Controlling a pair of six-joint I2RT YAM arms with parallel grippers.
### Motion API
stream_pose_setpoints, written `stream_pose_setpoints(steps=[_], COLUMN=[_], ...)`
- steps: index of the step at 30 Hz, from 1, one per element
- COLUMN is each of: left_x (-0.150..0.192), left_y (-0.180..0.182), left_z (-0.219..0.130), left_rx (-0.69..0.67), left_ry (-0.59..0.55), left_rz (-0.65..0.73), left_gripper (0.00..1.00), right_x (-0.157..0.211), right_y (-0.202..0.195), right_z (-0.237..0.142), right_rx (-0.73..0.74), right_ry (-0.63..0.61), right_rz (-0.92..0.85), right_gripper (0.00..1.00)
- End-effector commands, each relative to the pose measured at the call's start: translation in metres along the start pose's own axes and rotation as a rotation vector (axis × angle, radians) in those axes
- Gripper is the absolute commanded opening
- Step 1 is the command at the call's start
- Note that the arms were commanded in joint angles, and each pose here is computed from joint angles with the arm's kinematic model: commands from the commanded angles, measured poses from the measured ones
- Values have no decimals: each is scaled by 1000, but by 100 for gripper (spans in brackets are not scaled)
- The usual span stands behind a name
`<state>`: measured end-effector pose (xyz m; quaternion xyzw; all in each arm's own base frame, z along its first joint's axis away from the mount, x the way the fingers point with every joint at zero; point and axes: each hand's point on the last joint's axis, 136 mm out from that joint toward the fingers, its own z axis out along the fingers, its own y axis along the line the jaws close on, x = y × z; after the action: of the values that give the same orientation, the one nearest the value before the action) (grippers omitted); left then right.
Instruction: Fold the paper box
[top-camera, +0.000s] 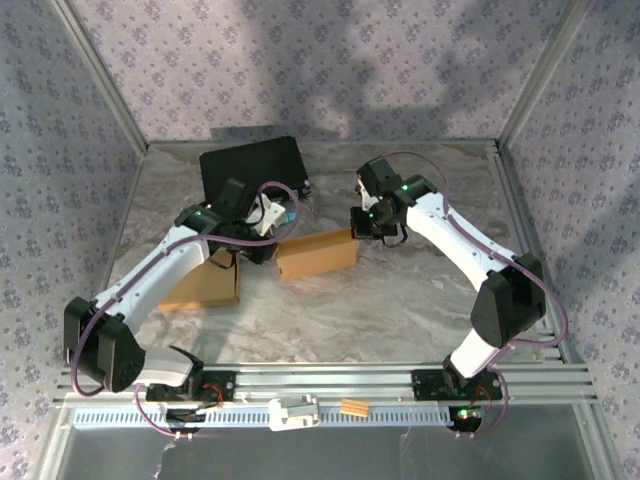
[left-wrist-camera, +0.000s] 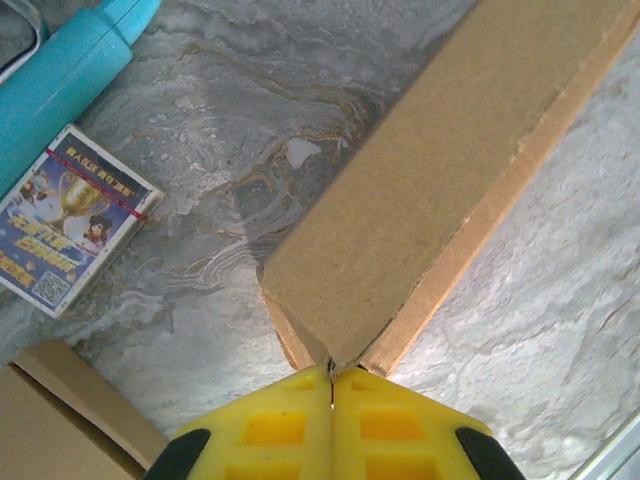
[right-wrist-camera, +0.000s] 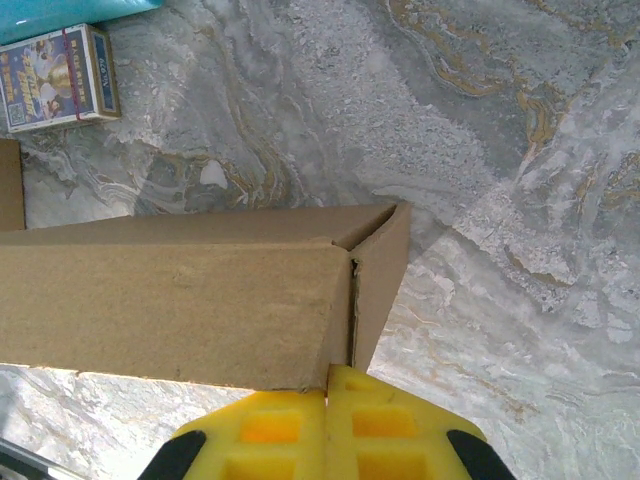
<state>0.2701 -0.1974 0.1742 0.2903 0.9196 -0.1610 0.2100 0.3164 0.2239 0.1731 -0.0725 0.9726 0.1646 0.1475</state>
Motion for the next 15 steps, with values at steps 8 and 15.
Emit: stream_pose_setpoints(steps=[8,15], left_x=[-17,-23], left_y=[-15,-15], left_z=[0,-9], left_rx=[79,122], left_ry=[59,95], left_rz=[-269,-375], left_gripper=[0,0], right_x=[0,-1], right_y=[14,11], right_z=[-2,-4], right_rx=[-44,-50], right_ry=[25,43], right_rz=[19,2], right_gripper=[0,0])
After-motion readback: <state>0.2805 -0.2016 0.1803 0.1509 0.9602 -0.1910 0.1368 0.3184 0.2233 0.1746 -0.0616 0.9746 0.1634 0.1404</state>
